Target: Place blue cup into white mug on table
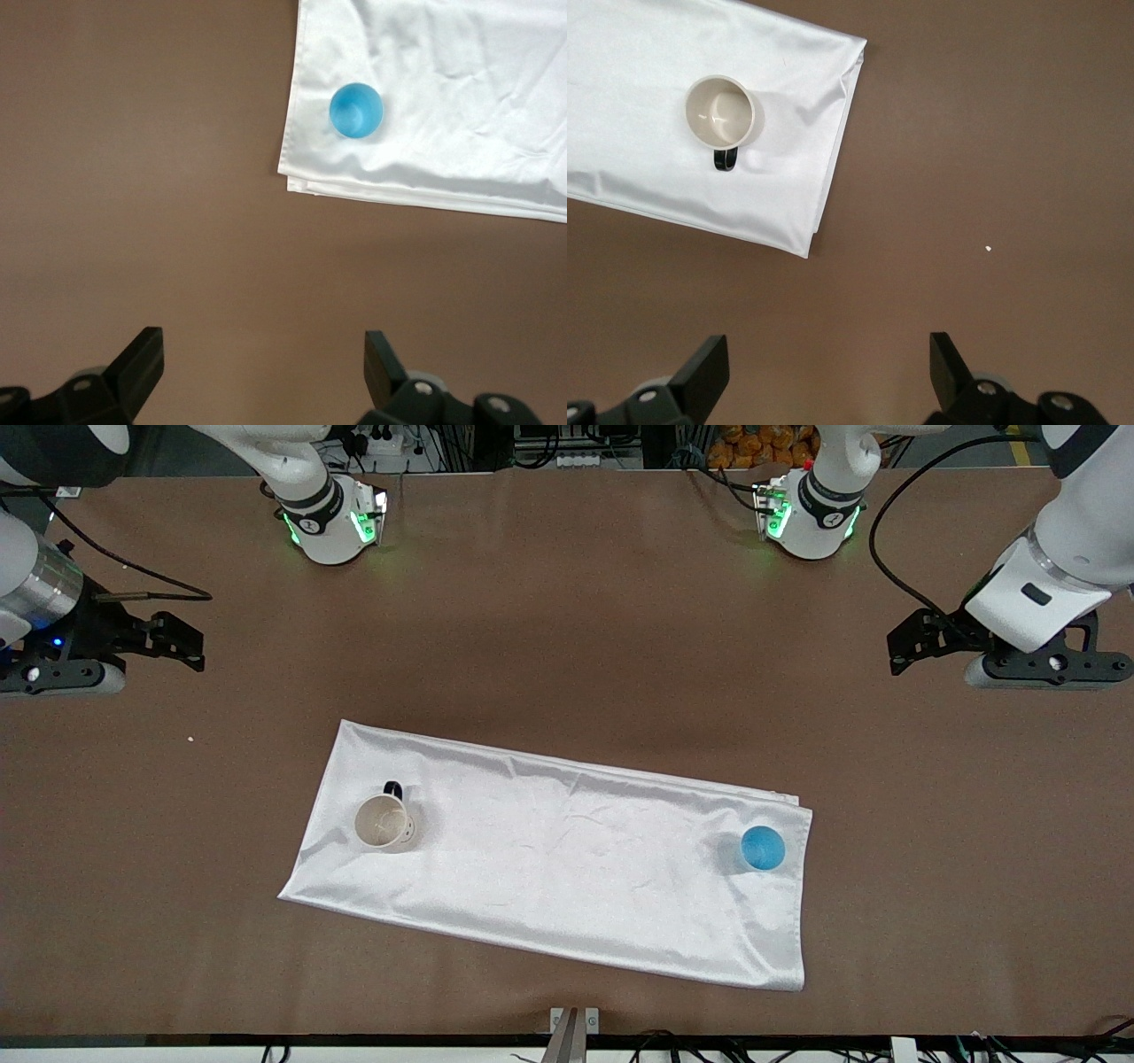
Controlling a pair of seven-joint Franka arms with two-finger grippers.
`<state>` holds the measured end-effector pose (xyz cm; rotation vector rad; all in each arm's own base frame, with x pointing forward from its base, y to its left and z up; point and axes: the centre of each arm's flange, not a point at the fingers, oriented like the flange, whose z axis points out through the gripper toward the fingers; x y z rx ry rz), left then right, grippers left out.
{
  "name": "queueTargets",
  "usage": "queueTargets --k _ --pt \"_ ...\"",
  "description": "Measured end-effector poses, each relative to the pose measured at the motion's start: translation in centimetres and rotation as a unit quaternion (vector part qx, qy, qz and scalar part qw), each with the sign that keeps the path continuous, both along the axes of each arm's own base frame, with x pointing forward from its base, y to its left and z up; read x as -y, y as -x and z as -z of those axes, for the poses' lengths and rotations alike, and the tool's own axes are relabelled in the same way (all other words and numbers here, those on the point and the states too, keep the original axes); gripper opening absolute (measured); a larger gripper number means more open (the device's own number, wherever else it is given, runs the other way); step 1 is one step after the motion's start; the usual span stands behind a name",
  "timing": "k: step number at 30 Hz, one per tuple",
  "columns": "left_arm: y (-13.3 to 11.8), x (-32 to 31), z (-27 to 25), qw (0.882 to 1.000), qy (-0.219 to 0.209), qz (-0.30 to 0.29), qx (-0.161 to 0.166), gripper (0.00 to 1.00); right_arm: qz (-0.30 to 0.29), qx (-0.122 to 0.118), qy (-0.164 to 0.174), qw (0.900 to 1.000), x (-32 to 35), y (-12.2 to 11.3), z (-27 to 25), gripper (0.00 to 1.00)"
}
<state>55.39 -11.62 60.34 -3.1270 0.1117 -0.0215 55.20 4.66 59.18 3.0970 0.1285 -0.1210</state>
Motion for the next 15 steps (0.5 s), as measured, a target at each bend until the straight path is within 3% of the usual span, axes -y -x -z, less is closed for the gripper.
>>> queueTargets --k 8,15 --pt "-1.6 2.2 3.3 1.000 0.000 0.016 -0.014 1.00 0.014 -0.012 -0.048 0.999 -0.3 -0.2 3.0 1.00" --pt "-3.0 6.9 7.3 0.999 0.003 0.052 -0.010 1.00 0.072 -0.015 -0.053 0.996 -0.6 -0.6 7.8 1.00"
